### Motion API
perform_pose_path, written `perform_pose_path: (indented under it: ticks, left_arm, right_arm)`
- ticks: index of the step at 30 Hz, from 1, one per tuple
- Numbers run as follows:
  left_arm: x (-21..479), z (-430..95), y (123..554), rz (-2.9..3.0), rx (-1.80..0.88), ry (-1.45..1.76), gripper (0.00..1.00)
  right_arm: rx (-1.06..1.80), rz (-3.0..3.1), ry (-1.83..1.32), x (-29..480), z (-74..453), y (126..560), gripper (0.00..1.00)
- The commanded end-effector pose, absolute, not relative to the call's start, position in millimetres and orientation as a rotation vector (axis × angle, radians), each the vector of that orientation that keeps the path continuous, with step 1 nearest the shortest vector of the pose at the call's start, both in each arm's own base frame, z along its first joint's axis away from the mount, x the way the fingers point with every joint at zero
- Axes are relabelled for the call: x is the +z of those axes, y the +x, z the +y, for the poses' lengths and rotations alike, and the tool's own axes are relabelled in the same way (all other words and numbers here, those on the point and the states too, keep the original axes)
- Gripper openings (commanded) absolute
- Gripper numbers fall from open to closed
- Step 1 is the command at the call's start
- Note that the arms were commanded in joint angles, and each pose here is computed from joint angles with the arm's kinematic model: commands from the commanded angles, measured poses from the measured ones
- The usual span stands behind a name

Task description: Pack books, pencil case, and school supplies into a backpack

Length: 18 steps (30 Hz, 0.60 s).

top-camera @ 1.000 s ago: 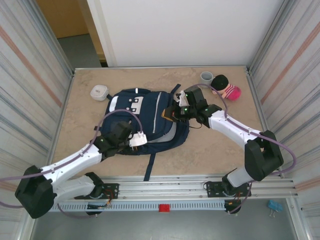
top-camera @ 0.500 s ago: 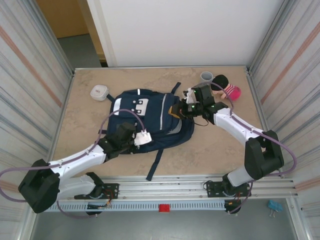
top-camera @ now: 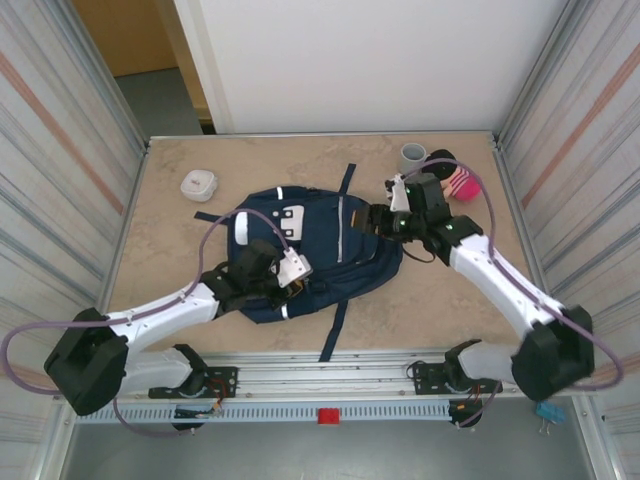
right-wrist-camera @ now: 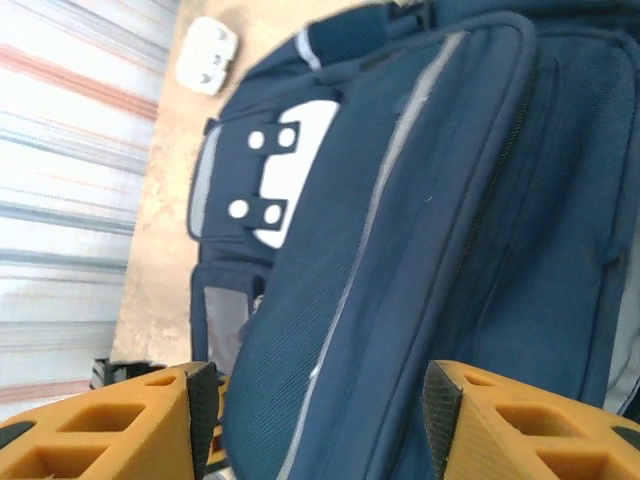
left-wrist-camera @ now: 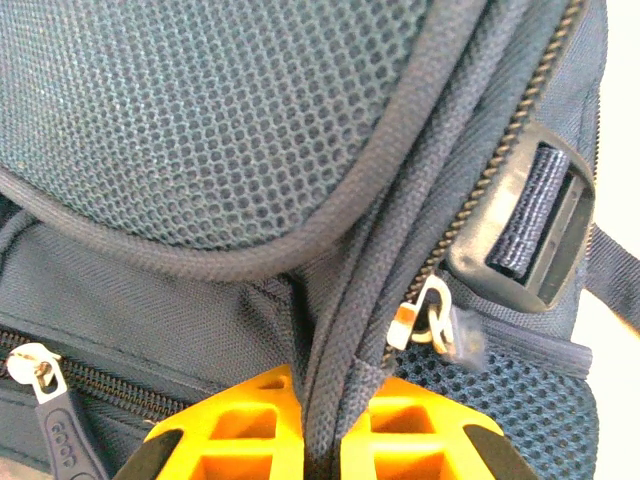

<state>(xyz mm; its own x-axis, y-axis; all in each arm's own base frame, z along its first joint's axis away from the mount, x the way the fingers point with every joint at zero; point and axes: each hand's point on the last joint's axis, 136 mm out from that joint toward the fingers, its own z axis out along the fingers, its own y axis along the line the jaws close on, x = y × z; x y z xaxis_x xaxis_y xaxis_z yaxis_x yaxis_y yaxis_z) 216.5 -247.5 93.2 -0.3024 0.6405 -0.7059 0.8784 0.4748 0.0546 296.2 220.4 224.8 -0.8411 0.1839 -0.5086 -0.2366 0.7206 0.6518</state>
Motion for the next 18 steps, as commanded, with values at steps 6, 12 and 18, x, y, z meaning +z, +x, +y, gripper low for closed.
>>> perform_pose_path:
  ticks: [6,12,18]
  left_arm:
    - [135,-281,204,2.003,-0.829,1.164,0.00]
    - [146,-282,196,1.980,-0.966,1.187,0.00]
    - [152,-282,192,1.978,-1.040,1.181,0.00]
  right_arm:
    - [0.874,2.341,-0.227,218,243,217,0.56]
    - [1.096,2.291,-0.349,203,294,191,0.56]
    - [1.071,2.317,-0.584,187,332,179,0.54]
